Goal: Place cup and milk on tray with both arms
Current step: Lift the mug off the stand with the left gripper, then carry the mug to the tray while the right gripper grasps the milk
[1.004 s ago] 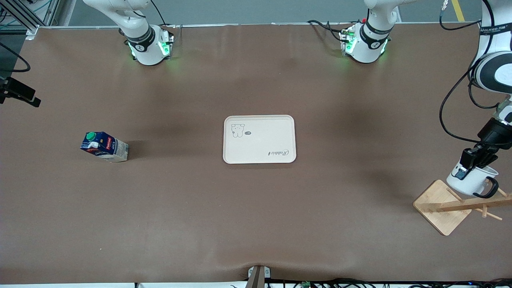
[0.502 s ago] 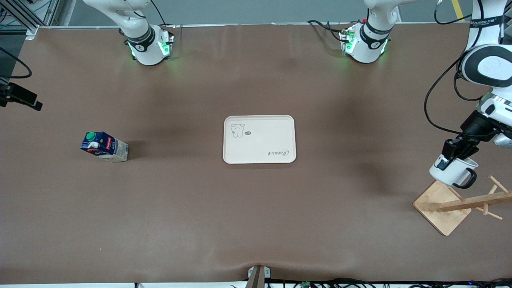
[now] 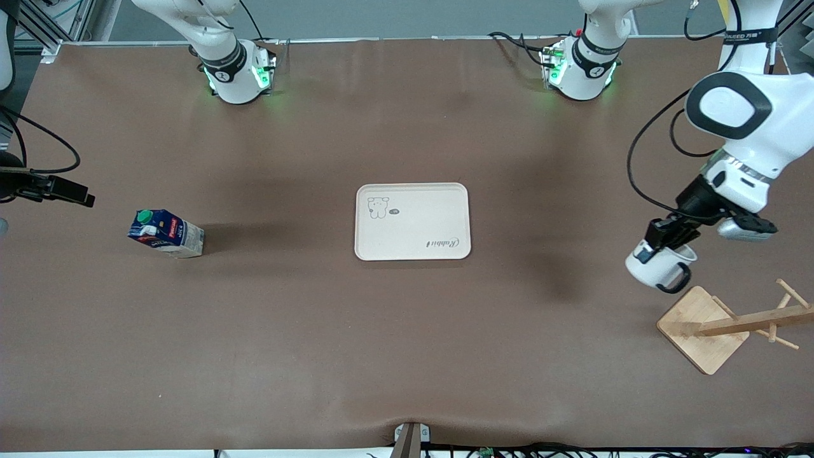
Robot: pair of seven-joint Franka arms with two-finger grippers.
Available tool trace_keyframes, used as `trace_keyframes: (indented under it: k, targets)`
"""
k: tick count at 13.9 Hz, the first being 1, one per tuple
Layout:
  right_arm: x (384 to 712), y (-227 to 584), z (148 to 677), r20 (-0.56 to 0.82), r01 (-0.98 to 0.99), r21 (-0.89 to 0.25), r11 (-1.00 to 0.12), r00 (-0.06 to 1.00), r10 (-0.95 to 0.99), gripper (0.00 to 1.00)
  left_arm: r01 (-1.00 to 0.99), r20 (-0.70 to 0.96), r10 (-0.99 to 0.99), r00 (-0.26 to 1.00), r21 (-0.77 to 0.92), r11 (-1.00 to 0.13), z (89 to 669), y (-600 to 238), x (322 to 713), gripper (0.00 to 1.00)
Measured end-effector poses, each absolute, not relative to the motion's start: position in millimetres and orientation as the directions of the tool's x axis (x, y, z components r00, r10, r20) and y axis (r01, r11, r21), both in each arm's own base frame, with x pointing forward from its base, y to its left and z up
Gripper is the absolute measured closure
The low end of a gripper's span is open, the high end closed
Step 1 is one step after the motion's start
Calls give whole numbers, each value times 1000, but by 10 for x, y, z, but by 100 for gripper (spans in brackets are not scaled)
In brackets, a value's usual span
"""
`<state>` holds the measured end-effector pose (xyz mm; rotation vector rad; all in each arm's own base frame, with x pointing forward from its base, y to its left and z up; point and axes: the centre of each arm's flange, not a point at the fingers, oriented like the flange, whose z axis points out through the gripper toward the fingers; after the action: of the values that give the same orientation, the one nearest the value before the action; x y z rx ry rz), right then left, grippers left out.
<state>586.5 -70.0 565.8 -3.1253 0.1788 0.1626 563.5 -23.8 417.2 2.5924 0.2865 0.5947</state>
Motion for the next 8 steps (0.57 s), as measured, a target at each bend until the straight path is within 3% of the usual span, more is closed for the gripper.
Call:
trace_keyframes:
  k: [8]
  targets:
    - [5920,-586,5592,-116,-94,-5,-996,989,-93,0,249,173,311,934,310,-918,4248,-1937,5456,96]
